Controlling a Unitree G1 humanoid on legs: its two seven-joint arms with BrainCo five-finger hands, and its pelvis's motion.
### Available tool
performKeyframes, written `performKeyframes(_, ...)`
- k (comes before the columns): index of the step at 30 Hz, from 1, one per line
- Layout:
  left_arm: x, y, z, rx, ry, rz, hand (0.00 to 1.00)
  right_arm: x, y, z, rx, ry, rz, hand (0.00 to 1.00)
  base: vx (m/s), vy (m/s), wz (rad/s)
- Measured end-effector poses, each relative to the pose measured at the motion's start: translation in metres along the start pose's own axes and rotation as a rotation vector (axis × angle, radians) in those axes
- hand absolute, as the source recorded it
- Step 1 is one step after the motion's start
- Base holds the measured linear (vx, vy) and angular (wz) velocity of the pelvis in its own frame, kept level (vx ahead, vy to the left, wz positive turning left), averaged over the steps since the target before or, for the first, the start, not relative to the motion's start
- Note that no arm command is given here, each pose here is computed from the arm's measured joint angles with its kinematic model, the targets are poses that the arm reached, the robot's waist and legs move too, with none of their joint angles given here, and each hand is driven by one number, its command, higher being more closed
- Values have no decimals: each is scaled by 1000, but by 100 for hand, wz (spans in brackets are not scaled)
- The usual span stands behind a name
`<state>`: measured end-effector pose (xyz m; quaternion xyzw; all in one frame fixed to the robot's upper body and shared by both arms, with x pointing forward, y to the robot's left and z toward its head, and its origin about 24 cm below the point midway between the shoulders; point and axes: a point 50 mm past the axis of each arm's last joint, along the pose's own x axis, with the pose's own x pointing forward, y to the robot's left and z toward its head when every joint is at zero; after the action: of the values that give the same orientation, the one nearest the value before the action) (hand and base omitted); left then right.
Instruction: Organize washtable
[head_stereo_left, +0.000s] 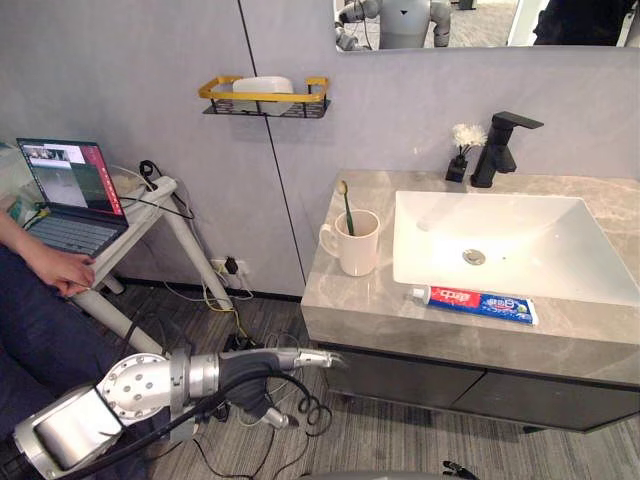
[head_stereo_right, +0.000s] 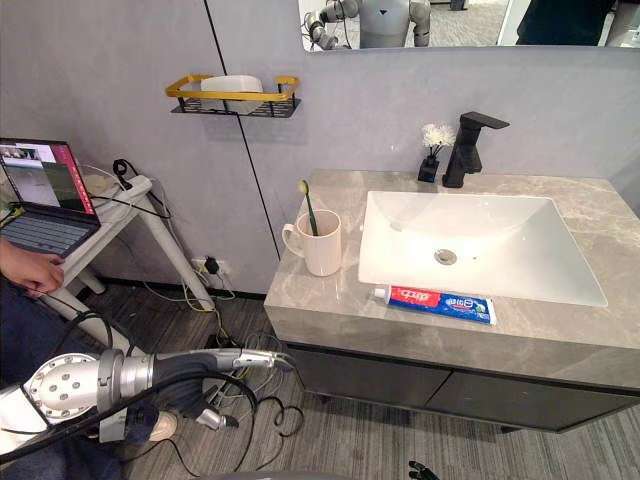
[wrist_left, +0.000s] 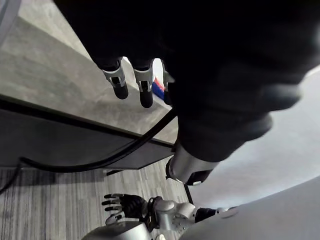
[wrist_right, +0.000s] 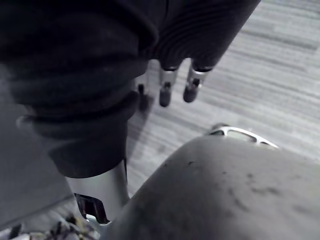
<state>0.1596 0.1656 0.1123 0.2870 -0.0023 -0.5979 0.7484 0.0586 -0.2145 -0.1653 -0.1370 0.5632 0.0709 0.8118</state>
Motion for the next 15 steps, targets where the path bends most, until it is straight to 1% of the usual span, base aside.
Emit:
performKeyframes(2,2,-10,-6,46,34,-38,0,1,0,3,-38,-8,11,0,8,-10,4)
performKeyframes(5,2,-23,-26,190,152,-73,0,1,0,6,-79,-16,19,0,0,0,0)
performKeyframes(6,2,-23,-30,232,179,-74,0,1,0,6,-85,-15,20,0,-32,-15,4)
performKeyframes(7,1,-24,-37,321,230,-81,0,1,-1,6,-93,-16,21,0,-35,-16,3)
performKeyframes(9,-2,-25,-46,416,287,-91,0,1,-1,6,-94,-15,19,0,-17,-8,1)
performKeyframes(10,-2,-24,-52,493,318,-92,0,1,-2,6,-94,-13,18,0,-31,-15,1)
performKeyframes(15,-6,-17,-69,629,402,-77,0,2,-3,10,-119,-18,16,0,-29,-13,-6)
